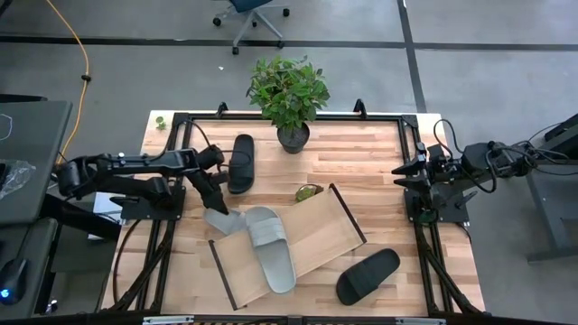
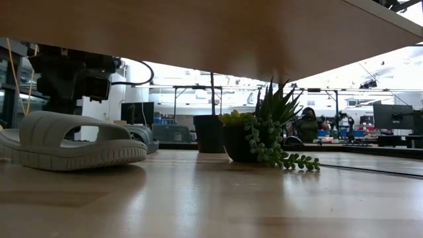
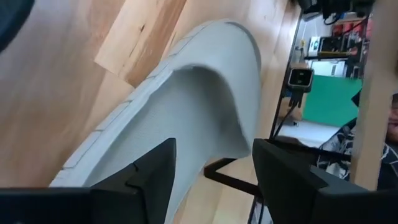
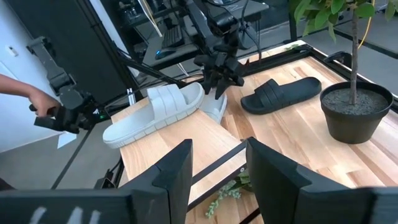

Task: Pick and place slides into the shelf
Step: Put the gray slipper on the shelf

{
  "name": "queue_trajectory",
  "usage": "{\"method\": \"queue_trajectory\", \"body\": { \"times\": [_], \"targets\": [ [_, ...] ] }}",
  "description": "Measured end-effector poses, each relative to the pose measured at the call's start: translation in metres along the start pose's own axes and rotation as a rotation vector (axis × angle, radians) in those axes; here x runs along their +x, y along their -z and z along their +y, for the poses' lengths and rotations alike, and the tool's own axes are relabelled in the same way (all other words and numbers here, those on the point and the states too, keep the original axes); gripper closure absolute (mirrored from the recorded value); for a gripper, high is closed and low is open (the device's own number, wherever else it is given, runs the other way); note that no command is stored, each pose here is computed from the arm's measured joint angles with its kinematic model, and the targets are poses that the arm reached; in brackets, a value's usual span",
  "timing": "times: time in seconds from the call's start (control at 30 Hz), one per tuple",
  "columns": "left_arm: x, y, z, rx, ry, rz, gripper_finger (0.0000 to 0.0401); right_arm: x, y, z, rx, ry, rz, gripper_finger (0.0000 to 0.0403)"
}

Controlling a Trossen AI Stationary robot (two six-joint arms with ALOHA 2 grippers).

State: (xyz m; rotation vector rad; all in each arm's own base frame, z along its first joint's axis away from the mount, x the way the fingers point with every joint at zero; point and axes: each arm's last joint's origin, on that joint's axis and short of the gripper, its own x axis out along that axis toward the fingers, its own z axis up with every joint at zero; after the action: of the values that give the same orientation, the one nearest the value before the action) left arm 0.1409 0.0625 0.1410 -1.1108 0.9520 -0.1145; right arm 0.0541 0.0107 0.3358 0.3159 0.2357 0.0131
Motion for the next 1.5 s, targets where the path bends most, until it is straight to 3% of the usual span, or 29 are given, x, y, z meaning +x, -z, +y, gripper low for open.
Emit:
{"method": "queue_trajectory", "body": {
  "times": [0.83,1.17,1.5],
  "targets": [
    [0.040,-0.010,-0.008,-0.014,0.060,0.107,0.0208,0.000,0.001,0.000,-0.003,0.003,0.007,0.0261],
    [0.043,-0.011,-0.002,-0.070,0.003,0.096,0.0208,0.000,0.001,0.000,-0.003,0.004,0.010,0.0261],
    [0.043,-0.011,-0.003,-0.088,0.026,0.107,0.0208,0.000,0.002,-0.001,-0.007,0.012,0.021,0.0261]
  ]
}}
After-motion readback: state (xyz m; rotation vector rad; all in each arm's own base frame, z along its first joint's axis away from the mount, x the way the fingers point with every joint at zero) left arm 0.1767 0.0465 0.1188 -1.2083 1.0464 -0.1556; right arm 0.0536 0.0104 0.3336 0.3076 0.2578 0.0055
